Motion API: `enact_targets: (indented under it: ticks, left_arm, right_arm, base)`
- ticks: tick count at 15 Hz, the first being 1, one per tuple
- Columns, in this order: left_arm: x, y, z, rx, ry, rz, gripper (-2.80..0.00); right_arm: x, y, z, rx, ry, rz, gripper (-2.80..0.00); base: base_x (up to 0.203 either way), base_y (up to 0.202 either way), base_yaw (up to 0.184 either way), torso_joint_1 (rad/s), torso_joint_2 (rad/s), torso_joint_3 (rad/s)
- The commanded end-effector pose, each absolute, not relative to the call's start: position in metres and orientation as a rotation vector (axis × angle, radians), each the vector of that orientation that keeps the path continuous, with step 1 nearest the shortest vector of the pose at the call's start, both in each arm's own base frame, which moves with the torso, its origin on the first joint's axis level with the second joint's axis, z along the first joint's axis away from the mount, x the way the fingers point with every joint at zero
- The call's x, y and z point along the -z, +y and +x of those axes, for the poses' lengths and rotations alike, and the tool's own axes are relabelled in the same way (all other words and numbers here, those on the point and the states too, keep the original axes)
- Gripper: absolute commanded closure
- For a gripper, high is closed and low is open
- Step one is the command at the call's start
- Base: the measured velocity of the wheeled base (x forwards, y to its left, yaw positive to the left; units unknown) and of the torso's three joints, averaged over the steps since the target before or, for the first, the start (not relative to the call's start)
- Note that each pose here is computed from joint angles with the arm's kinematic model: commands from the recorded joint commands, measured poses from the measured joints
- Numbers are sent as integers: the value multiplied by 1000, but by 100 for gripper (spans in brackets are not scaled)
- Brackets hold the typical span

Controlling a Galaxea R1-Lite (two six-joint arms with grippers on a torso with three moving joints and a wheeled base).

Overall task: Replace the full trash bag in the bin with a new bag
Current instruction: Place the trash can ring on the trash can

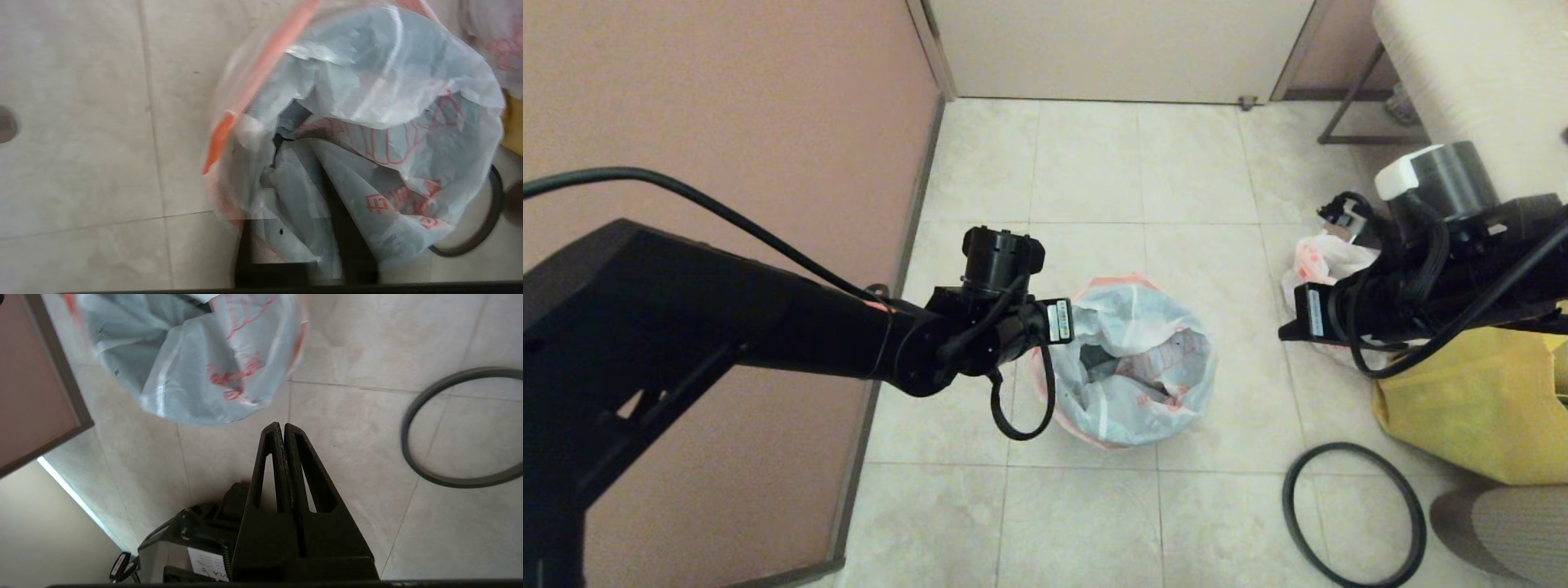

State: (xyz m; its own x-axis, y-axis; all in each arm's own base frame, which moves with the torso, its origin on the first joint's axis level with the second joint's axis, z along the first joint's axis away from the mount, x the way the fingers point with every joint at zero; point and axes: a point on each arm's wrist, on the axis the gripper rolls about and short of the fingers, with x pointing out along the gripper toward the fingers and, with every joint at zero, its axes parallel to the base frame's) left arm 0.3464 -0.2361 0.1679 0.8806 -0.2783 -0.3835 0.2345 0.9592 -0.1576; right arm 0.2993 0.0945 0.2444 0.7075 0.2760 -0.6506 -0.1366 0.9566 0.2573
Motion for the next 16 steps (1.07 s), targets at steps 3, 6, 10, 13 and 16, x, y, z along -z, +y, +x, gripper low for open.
enact_targets:
  ticks: [3,6,10,13,16]
  left_arm:
    - [-140,-238,371,239,456,-99,0]
    - [-121,-235,394,204,466,-101,0]
    - [-110,-233,406,179,471,-108,0]
    - [-110,-233,406,182,471,-111,0]
    - [-118,-233,404,178,457,-139,0]
  right_arm:
    - [-239,98,301,-235,771,193,0]
    - [-233,99,303,-237,756,198,0]
    - [-231,97,304,-235,730,204,0]
    - [-231,96,304,-233,731,207,0]
    - [-227,94,303,-227,739,207,0]
  base:
    - [0,0,0,0,0,0]
    - [0,0,0,0,0,0]
    - [0,0,0,0,0,0]
    - [0,0,0,0,0,0]
    - [0,0,0,0,0,0]
